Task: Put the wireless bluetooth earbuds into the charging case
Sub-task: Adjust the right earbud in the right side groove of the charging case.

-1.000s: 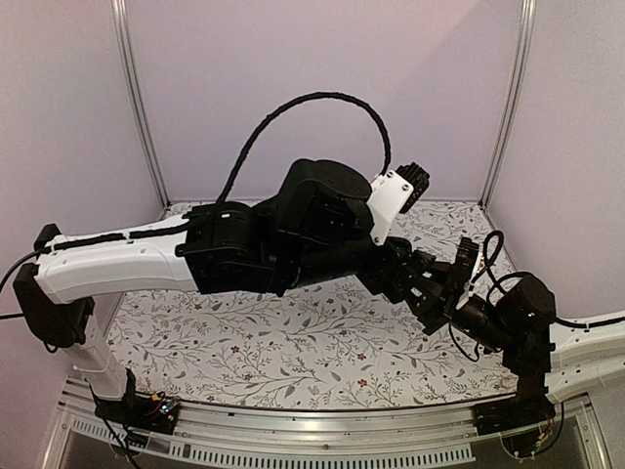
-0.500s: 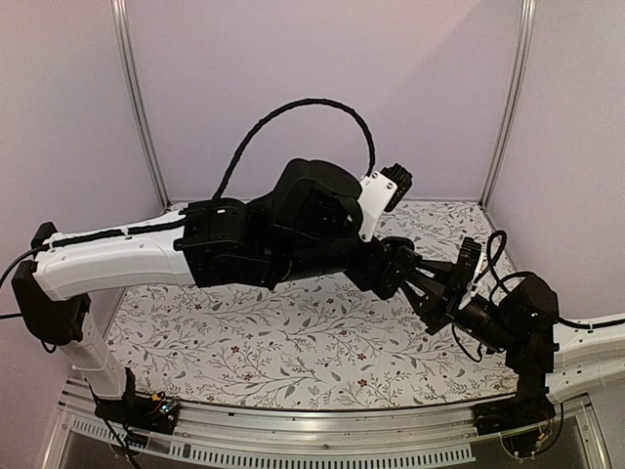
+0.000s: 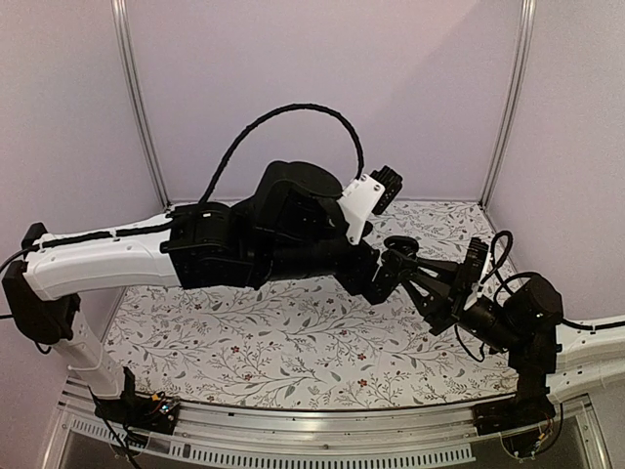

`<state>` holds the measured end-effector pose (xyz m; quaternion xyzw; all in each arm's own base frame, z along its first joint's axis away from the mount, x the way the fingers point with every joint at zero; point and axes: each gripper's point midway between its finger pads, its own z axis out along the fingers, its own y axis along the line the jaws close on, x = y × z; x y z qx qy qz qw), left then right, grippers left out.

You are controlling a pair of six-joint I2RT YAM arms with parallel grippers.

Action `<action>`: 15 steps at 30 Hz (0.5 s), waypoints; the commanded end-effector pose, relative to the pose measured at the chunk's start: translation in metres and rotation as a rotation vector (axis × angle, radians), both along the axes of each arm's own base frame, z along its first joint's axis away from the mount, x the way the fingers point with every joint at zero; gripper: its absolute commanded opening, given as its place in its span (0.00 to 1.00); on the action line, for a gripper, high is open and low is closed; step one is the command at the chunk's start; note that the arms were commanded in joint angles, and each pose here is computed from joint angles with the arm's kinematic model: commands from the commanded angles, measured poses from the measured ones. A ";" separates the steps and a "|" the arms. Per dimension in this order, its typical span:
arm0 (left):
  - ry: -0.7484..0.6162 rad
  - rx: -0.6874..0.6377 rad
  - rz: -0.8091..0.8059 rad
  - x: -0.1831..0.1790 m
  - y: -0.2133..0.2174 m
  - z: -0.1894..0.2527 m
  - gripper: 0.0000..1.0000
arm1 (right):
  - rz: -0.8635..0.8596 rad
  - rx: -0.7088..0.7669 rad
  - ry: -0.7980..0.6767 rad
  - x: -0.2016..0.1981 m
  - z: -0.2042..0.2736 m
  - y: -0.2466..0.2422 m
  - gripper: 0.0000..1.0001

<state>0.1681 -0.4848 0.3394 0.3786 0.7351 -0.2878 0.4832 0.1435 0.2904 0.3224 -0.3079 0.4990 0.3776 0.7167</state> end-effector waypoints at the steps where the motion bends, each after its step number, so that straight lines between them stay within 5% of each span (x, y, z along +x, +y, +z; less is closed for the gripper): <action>1: 0.022 -0.024 0.018 0.014 0.018 0.007 1.00 | 0.022 0.104 -0.046 -0.010 0.025 -0.013 0.00; 15: 0.026 -0.061 -0.057 0.007 0.024 0.009 1.00 | 0.060 0.115 -0.062 -0.018 0.025 -0.015 0.00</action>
